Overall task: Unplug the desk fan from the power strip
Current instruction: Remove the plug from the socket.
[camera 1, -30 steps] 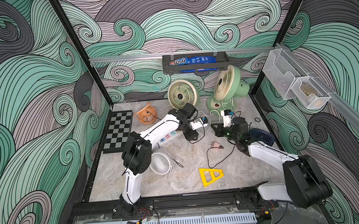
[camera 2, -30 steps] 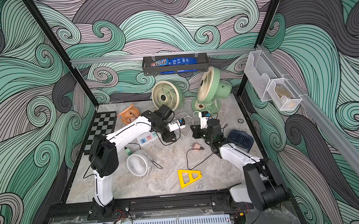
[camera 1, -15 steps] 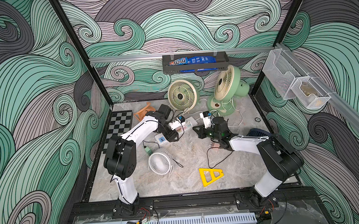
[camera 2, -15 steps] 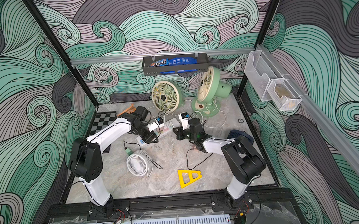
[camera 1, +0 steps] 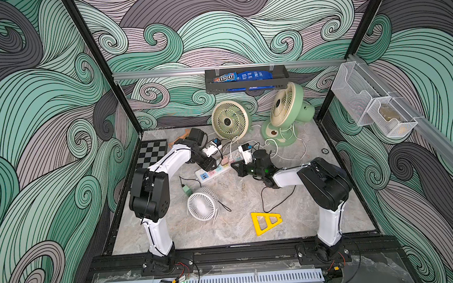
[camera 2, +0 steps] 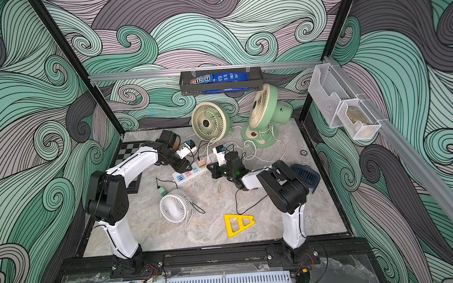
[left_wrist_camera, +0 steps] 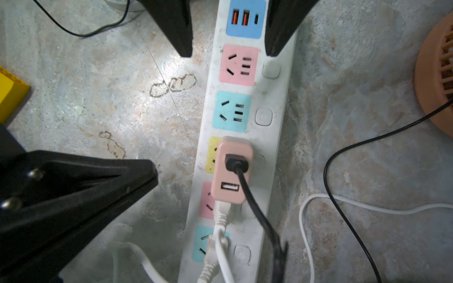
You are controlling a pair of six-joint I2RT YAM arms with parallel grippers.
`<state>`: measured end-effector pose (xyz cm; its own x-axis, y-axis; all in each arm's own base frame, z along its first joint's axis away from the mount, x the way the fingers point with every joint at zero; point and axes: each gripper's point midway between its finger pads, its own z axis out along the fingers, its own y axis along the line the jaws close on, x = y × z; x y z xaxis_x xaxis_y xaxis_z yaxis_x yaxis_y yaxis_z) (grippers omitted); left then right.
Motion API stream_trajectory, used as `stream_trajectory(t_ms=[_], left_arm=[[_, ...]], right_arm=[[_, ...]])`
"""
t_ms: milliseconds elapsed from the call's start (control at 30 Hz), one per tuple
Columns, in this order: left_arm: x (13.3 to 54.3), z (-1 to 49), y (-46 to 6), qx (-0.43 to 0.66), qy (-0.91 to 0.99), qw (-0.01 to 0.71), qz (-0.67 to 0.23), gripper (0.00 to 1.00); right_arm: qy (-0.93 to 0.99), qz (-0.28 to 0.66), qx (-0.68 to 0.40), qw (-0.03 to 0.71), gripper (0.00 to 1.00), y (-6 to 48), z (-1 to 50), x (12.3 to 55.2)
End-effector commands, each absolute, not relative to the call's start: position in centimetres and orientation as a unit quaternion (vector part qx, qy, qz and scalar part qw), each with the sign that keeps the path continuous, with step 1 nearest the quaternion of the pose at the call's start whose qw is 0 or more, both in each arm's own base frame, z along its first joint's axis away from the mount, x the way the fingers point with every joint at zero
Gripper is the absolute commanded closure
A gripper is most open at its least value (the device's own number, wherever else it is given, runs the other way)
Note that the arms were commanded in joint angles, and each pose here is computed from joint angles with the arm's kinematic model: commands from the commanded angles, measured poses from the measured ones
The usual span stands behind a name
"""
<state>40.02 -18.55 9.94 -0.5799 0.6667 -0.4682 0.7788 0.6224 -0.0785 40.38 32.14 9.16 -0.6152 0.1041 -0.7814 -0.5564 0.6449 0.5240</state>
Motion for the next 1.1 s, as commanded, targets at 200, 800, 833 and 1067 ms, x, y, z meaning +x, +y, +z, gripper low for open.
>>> stream_trajectory(t_ms=[200,800,833,1067], left_arm=[[42.4,10.5,-19.7,0.417,0.870,0.221,-0.141,0.48],[43.1,8.5,-21.2,0.435,0.865,0.213,-0.129,0.48],[43.1,8.5,-21.3,0.435,0.865,0.214,-0.128,0.48],[43.4,8.1,-22.0,0.442,0.862,0.219,-0.114,0.48]], right_arm=[[0.806,0.392,-0.118,0.428,0.96,32.8,8.0,41.7],[0.819,0.371,-0.071,0.432,0.96,32.7,6.5,43.3],[0.820,0.369,-0.070,0.432,0.96,32.7,6.4,43.3],[0.831,0.358,-0.055,0.422,0.95,32.5,4.9,43.4]])
